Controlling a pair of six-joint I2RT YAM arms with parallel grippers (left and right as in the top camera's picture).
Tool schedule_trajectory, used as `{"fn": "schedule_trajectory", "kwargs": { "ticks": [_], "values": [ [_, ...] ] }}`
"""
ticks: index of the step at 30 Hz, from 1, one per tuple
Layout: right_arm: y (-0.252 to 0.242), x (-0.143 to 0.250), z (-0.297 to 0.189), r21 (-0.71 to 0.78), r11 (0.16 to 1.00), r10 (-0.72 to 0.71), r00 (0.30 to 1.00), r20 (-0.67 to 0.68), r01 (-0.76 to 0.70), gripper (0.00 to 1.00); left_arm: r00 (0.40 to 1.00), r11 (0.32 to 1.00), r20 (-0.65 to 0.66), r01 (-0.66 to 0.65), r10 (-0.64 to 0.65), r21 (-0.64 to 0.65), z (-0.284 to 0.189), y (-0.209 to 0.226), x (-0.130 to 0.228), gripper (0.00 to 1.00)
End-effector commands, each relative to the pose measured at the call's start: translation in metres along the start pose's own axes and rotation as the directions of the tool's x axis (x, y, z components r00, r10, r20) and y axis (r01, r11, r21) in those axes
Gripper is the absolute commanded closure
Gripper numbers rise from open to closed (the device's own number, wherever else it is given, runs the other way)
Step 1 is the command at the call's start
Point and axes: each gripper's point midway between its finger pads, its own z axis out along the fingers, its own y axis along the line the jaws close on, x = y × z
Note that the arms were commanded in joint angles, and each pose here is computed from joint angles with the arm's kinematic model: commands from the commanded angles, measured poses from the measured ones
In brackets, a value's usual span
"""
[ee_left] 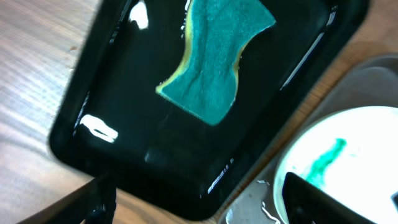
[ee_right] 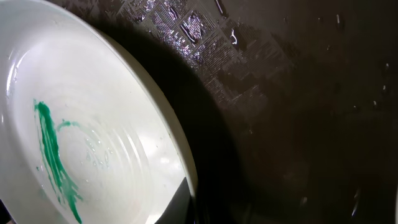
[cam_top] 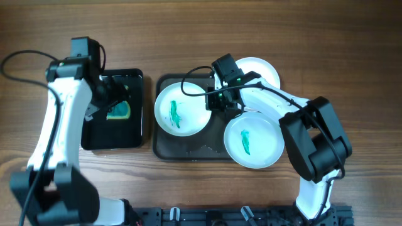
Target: Clean dirty plates on tray and stack at the side
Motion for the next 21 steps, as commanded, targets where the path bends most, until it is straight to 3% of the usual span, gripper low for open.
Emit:
{"fn": "schedule_trajectory", "kwargs": {
  "ticks": [1,4,8,12,15,21],
  "values": [
    [-0.007,0.002,0.007,0.031,0.999,0.007,1.0,0.0,-0.007,0.96,0.994,0.995,-0.04,-0.101,0.1,-0.023,0.038,-0.005,-0.016,0.31],
    [-0.007,0.002,0.007,0.029,1.0,0.005,1.0,0.002,-0.005,0.96,0.989,0.99,-0.051,-0.139,0.138,-0.018,0.071,-0.008,-0.03,0.32],
    [-0.006,0.0,0.007,0.026,1.0,0.004,1.0,0.008,-0.004,0.96,0.97,0.973,-0.072,-0.228,0.231,0.042,0.106,-0.022,-0.036,0.48],
    [-0.005,0.0,0.007,0.023,1.0,0.0,1.0,0.008,-0.001,0.96,0.961,0.963,-0.084,-0.26,0.265,0.066,0.125,-0.028,-0.037,0.54],
    [-0.005,0.0,0.007,0.023,1.0,0.002,1.0,0.008,-0.002,0.96,0.96,0.964,-0.087,-0.26,0.265,0.062,0.131,-0.028,-0.037,0.96],
    [0.0,0.0,0.006,-0.003,1.0,-0.002,1.0,0.001,0.002,0.96,0.97,0.969,-0.041,-0.237,0.24,0.069,0.104,-0.031,-0.047,0.96]
  ]
}}
